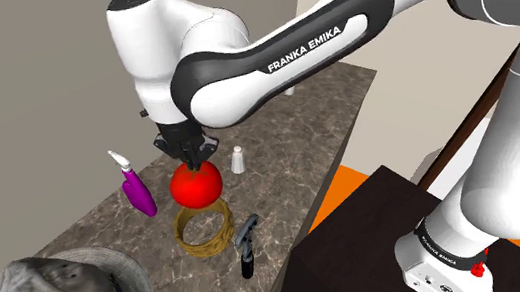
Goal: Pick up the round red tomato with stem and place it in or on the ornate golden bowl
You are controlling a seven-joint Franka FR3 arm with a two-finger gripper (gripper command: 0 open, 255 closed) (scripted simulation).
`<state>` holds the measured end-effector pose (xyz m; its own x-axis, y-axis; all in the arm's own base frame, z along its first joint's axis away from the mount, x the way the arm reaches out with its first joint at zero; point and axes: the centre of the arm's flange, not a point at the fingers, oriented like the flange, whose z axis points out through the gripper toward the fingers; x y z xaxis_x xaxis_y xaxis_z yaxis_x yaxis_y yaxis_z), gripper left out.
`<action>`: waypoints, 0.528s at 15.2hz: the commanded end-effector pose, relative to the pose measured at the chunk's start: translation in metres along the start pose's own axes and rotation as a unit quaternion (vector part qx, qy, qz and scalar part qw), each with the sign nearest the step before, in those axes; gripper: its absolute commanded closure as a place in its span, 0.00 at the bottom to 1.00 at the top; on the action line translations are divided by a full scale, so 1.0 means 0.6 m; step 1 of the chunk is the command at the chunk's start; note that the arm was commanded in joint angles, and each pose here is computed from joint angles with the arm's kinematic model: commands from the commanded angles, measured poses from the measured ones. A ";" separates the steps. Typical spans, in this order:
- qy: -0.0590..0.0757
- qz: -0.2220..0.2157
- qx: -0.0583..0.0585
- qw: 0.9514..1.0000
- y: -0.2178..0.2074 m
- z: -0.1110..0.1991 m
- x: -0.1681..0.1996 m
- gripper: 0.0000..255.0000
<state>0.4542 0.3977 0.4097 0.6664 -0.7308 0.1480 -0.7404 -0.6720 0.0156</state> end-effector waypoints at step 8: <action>0.000 0.000 0.000 1.000 -0.003 0.079 -0.012 1.00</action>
<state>0.4548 0.3972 0.3657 0.6663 -0.7308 0.1479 -0.7404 -0.6720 0.0155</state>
